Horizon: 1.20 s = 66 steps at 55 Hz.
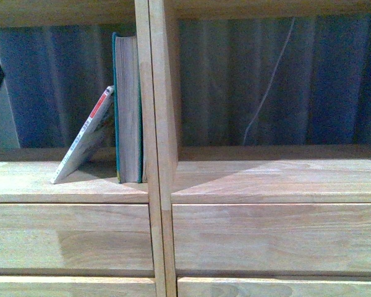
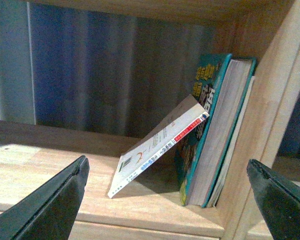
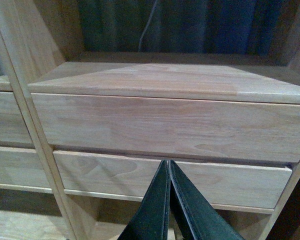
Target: Organize books on shelf
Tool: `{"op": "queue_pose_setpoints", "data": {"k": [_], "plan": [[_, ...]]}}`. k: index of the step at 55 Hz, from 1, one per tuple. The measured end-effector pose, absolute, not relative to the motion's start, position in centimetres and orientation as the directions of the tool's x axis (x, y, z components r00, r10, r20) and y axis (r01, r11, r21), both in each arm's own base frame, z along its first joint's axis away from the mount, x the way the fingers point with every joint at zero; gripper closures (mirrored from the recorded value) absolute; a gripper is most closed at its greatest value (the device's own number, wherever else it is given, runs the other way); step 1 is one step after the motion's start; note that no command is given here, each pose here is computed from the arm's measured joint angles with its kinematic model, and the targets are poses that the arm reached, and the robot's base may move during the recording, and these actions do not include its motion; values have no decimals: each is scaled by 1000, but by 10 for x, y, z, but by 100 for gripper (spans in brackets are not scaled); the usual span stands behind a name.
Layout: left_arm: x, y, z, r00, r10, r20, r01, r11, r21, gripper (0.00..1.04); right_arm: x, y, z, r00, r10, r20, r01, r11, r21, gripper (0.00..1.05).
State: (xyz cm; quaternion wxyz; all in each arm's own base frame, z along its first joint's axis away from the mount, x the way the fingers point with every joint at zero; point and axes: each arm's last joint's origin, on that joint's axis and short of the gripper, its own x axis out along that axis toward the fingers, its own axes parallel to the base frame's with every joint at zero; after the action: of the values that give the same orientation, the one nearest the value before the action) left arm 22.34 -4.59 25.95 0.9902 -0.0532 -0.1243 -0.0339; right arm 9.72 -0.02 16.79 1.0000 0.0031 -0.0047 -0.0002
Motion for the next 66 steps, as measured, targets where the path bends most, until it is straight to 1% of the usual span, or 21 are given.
{"op": "queue_pose_setpoints", "data": {"k": [6,14,16,20,23,27,30,31,34,36,37,43,47,50,52,53,55,56,62,63,66], "plan": [[187,-52,261,968,-63,241,86,993,-84,7,97,0,168,1000,0,9,0,1000,4,101],[145,-55,264,965,-75,253,97,992,-78,7,97,0,168,1000,0,9,0,1000,4,77],[135,-54,265,965,-65,254,89,992,-86,7,97,0,168,1000,0,10,0,1000,4,70],[122,-54,262,965,-37,259,64,993,-96,7,97,0,168,1000,0,10,0,1000,4,59],[110,-53,258,967,-13,254,43,993,-112,7,97,0,168,1000,0,9,0,1000,4,49],[101,-53,252,965,14,262,21,991,-131,7,97,0,168,1000,0,10,0,1000,4,39],[98,-54,246,967,45,251,-9,990,-141,7,97,0,168,1000,0,10,0,1000,4,29],[98,-54,245,967,52,251,-17,990,-139,7,97,0,168,1000,0,9,0,1000,4,27],[98,-57,234,966,90,241,-58,989,-137,7,97,0,168,1000,0,9,0,1000,4,14],[97,-59,228,966,107,237,-80,989,-122,7,97,0,168,1000,-1,9,1,1000,4,8],[97,-60,226,966,120,230,-95,989,-117,7,97,0,168,1000,0,10,0,1000,4,6],[98,-62,215,970,145,197,-127,987,-102,7,97,0,168,1000,0,10,0,1000,4,7],[99,-60,216,991,26,133,-21,999,-40,19,97,0,168,1000,1,10,-1,1000,4,7],[98,-54,210,997,-13,71,13,1000,2,28,97,0,168,1000,0,10,0,1000,4,7],[98,-49,205,999,-19,27,18,1000,21,35,97,0,168,1000,-3,10,3,1000,4,7],[98,-48,204,1000,-20,18,20,999,26,37,97,0,168,1000,-3,10,3,1000,4,7],[98,-44,201,1000,-22,-2,22,999,29,44,97,0,168,1000,-3,10,3,1000,4,7],[98,-42,200,1000,-23,-4,23,999,29,46,97,0,168,1000,-2,10,2,1000,4,7],[97,-32,196,1000,-20,3,20,1000,11,65,97,0,168,1000,-3,10,3,1000,4,7],[97,-31,196,1000,-20,4,20,1000,9,67,97,0,168,1000,-3,10,3,1000,4,7],[97,-27,193,1000,-18,7,18,1000,7,78,97,0,168,1000,-3,10,3,1000,4,7]]}}
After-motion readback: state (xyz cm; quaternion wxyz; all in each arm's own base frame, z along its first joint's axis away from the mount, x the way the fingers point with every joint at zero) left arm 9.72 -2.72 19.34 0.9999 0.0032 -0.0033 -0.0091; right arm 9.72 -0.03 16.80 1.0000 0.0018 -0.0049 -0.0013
